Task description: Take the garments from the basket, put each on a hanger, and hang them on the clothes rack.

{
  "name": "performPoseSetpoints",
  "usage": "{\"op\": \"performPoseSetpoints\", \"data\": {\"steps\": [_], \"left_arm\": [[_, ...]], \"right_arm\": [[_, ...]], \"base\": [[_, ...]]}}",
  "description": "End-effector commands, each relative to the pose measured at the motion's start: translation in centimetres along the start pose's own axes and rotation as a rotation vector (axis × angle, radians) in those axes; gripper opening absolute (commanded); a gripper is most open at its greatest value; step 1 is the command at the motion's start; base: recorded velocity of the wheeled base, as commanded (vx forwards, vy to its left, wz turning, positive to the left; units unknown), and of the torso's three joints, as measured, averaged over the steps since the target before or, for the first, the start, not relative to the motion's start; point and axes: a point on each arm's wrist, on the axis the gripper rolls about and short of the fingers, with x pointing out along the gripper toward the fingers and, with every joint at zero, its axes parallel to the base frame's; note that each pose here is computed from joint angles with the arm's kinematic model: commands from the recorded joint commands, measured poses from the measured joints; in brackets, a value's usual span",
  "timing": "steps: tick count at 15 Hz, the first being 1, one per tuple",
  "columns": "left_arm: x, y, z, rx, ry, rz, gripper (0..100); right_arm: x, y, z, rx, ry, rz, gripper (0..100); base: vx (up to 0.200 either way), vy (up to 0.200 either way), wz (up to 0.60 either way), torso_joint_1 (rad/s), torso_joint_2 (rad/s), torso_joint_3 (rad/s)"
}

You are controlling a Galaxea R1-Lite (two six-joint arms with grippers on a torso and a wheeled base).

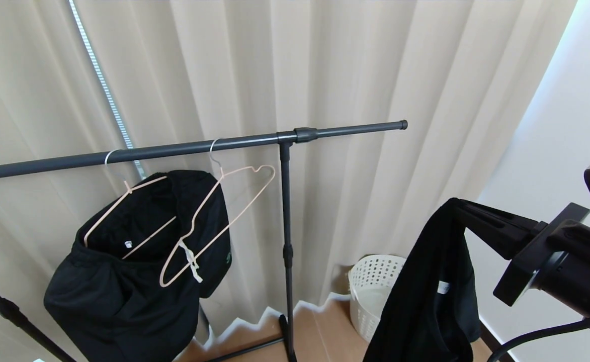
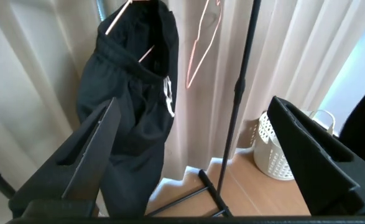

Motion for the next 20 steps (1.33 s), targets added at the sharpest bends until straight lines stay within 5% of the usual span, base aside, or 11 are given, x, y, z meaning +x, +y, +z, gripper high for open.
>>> {"op": "performPoseSetpoints", "data": {"steps": [1, 7, 11, 20], "left_arm": [[0.01, 0.0, 0.01, -0.002, 0.0, 0.002, 100], [0.01, 0.02, 0.01, -0.005, 0.0, 0.011, 100], [0.01, 0.02, 0.01, 0.0, 0.0, 0.009, 100], [0.02, -0.01, 0.02, 0.02, 0.001, -0.006, 100]], "right_arm": [[-0.02, 0.0, -0.03, -0.001, 0.001, -0.001, 0], [0.08, 0.03, -0.12, -0.002, 0.007, 0.0, 0], [0.04, -0.1, -0.22, -0.036, 0.009, -0.006, 0], [0.1, -0.11, -0.34, -0.047, 0.015, -0.009, 0]], "base": [[-0.2, 0.0, 0.0, 0.002, 0.01, 0.002], [-0.067, 0.2, 0.0, -0.005, 0.0, 0.004], [0.0, 0.0, 0.45, 0.009, 0.0, 0.004], [0.0, 0.0, 0.0, 0.0, 0.0, 0.0]]}}
